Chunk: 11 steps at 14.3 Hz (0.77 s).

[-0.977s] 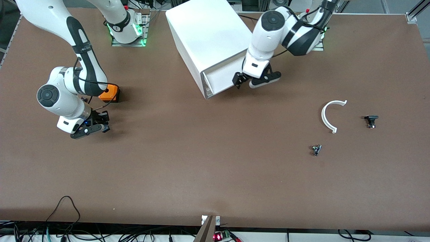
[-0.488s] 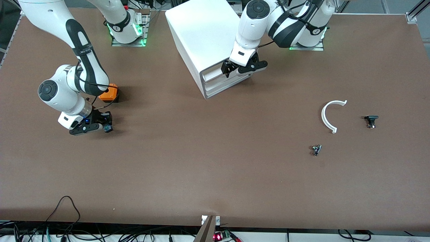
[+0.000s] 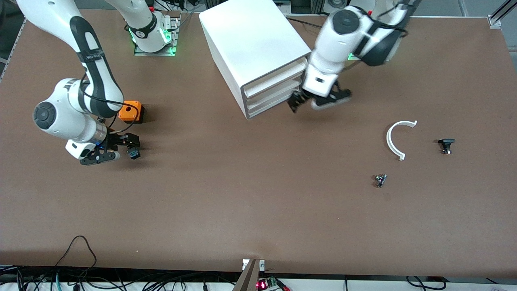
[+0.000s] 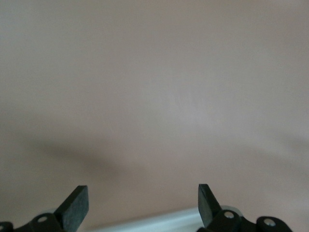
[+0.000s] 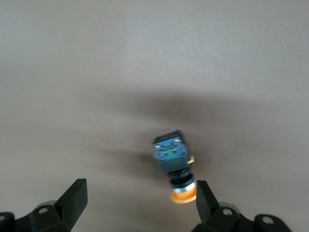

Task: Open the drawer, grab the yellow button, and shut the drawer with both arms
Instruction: 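Set the button beside the orange box while the left gripper withdraws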

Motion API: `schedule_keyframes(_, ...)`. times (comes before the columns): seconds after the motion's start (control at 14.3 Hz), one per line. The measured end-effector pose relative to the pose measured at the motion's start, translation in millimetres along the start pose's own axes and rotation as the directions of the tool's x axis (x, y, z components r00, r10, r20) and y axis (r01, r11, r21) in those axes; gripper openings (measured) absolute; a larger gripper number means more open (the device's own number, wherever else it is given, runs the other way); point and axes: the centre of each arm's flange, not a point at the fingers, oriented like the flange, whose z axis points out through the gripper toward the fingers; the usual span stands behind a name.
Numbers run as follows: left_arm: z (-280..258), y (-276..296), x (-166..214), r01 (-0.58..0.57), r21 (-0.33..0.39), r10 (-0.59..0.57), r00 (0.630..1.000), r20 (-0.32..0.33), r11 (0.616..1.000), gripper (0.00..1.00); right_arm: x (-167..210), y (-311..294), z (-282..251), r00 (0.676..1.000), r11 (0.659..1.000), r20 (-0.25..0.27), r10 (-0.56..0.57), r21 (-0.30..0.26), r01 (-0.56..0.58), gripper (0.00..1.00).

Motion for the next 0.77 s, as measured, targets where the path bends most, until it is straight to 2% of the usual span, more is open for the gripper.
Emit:
schedule_keyframes(0.14,-32,-43,59,-0.063,0.030,0.064,0.998,-0.025,0.998,1.00,15,-24,-44,1.000,1.000,0.013,0.018,0.023,-0.018,1.00)
schedule_keyframes(0.35,-99,-98,116,-0.172,0.081,0.172,0.985,0.005,0.982,1.00,26,-58,-109,0.999,0.999,0.010,0.041,0.018,-0.041,1.00)
schedule_keyframes(0.42,-122,-115,129,-0.204,0.089,0.203,0.979,0.017,0.975,1.00,27,-63,-129,0.999,0.999,0.005,0.031,-0.011,-0.031,1.00)
schedule_keyframes(0.56,-162,-146,147,-0.264,0.095,0.262,0.964,0.036,0.960,1.00,24,-73,-169,1.000,0.994,-0.001,-0.015,-0.104,0.015,1.00)
schedule_keyframes(0.77,-193,-170,157,-0.325,0.098,0.320,0.945,0.063,0.941,1.00,11,-104,-231,0.998,0.985,0.018,-0.064,-0.162,0.066,1.00)
